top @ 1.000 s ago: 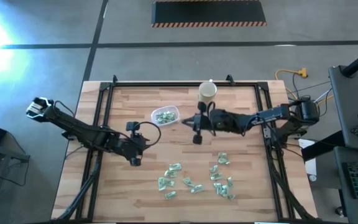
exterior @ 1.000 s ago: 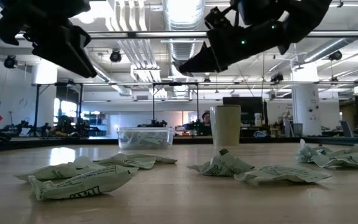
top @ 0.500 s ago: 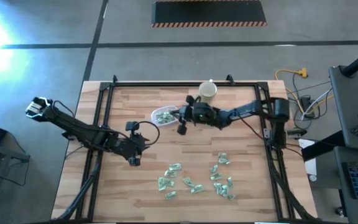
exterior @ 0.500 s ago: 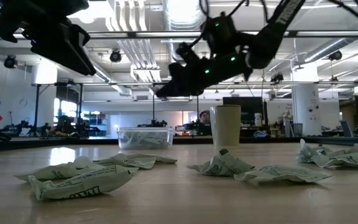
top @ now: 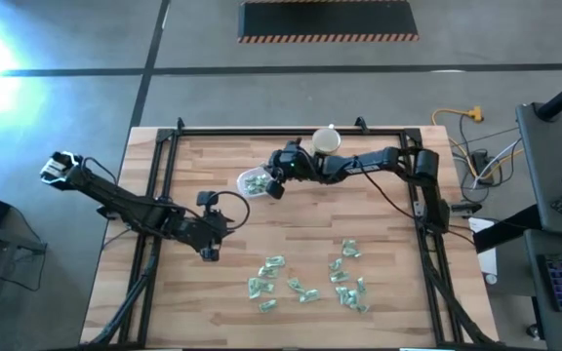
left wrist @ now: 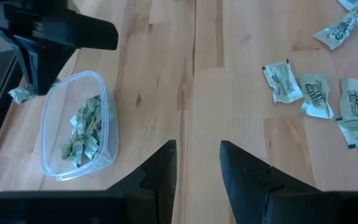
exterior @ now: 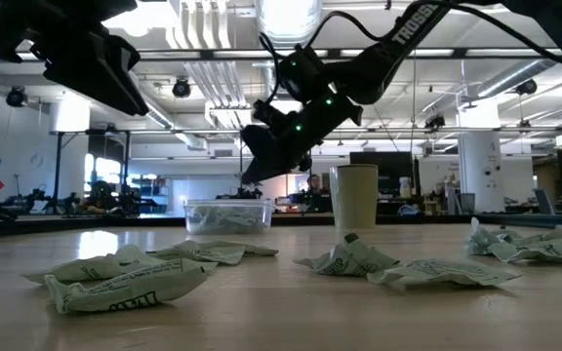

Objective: Pick and place Stevia / Truvia into bins
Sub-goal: Put the stevia packet into the transparent container

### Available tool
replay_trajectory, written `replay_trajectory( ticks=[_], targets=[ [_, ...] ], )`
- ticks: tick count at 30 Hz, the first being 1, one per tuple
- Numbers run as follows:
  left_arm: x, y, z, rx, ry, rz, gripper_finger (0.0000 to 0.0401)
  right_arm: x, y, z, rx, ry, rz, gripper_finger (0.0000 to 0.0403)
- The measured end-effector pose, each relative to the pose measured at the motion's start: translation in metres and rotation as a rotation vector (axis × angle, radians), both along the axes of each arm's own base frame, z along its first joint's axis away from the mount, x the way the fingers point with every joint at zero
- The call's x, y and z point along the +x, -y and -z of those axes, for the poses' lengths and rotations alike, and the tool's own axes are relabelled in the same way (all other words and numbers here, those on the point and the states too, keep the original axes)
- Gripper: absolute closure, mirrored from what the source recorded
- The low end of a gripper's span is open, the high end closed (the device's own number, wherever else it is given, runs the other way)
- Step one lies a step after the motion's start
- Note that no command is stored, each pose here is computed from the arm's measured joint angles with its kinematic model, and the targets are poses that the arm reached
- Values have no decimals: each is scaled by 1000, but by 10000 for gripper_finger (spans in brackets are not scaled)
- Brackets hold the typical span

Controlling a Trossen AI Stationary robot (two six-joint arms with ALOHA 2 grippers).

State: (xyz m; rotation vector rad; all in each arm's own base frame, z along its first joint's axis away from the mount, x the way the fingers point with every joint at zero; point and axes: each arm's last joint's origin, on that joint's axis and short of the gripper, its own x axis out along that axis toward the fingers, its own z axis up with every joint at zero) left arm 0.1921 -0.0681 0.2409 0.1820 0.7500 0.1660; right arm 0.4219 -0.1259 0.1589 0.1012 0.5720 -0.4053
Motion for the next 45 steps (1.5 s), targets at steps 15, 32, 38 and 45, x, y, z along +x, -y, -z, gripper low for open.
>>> replay_trajectory(
  ticks=[15, 32, 38, 45],
  targets=[
    [0, 0, 0, -2, 2, -1, 294, -1, -2, 1, -10, -31, -42, 348],
    [12, 5, 8, 6, 43, 35, 294, -22, -25, -20, -8, -242, -193, 266],
    [25, 11, 18, 49, 36, 73, 294, -50, -56, -52, 10, -331, -259, 277],
    [48, 22, 29, 110, 85, 203, 294, -88, -103, -79, -29, -266, -375, 290]
  ],
)
